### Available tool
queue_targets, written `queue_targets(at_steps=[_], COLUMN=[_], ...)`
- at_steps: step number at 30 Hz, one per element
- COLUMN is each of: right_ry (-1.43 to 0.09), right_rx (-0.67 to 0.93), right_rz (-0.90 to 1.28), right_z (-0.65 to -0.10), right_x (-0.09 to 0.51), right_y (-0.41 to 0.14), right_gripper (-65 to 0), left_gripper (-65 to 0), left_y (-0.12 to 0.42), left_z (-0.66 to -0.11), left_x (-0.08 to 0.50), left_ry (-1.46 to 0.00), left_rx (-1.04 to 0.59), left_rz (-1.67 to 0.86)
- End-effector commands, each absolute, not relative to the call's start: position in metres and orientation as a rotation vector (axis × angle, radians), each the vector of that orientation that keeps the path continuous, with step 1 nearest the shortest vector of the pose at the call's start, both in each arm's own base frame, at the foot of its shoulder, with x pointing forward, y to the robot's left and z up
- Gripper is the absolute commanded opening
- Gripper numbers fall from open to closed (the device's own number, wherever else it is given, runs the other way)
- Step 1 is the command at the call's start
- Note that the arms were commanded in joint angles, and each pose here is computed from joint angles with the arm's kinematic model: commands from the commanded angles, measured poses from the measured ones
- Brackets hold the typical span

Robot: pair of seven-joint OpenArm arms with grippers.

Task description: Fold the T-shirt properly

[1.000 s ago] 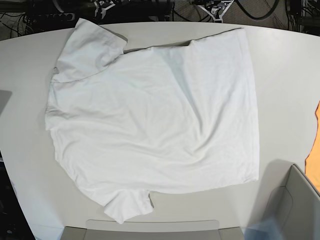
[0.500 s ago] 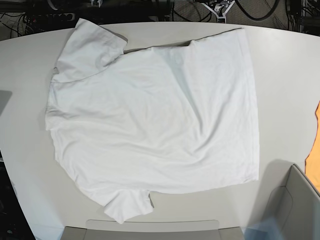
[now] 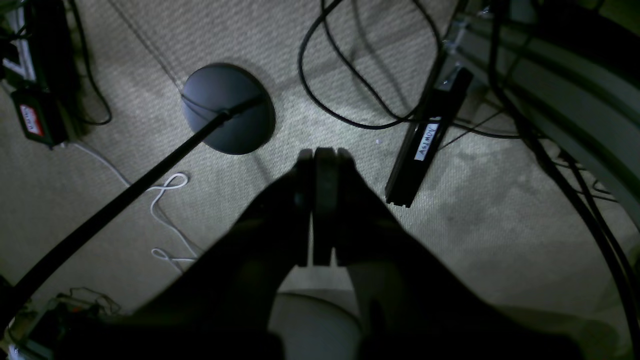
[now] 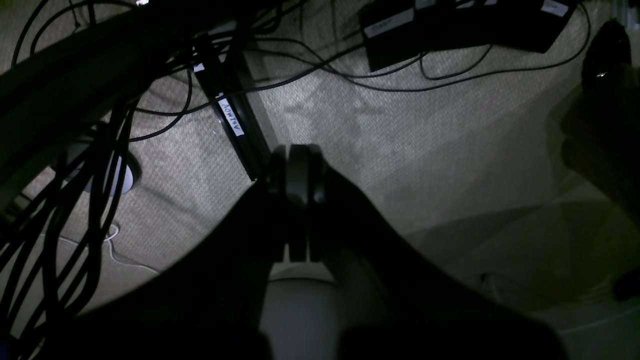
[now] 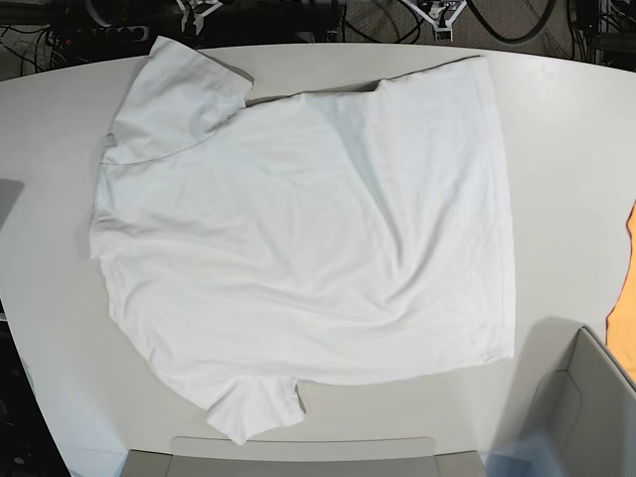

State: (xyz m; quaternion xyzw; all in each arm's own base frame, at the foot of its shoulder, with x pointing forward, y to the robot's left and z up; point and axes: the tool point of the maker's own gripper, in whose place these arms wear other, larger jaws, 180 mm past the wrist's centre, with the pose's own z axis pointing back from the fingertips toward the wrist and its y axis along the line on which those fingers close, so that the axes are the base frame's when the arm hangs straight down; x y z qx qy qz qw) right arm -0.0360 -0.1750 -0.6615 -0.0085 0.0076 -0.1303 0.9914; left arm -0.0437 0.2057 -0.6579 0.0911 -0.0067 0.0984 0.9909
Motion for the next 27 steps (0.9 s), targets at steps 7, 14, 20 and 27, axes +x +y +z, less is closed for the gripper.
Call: queue_targets(at_steps=[7, 14, 20, 27], right_ry=[0.009, -0.003, 0.004, 0.036], right_rx=[-0.036, -0.043, -0.045, -0.043], right_rz=[-0.252, -0.251, -0.239, -0.081], right_z=[-0.66, -0.66, -0.658, -0.657], right_x=[-0.036, -0.032, -0.041, -0.055], right_y=[-0.189, -0.193, -0.194, -0.196], right_gripper=[-64.8, -64.8, -64.8, -64.8], left_gripper=[-64.8, -64.8, -64.8, -64.8], left_y=[0.217, 0.215, 0.217, 0.219], left_z=[-0.655, -0.65, -0.647, -0.646], left_x=[-0.022, -0.009, -0.016, -0.018], left_ry=[-0.088, -0.245, -0.261, -0.27], left_rx=[0.205, 0.212, 0.219, 0.223], left_rz=[0.186, 0.169, 0.167, 0.171])
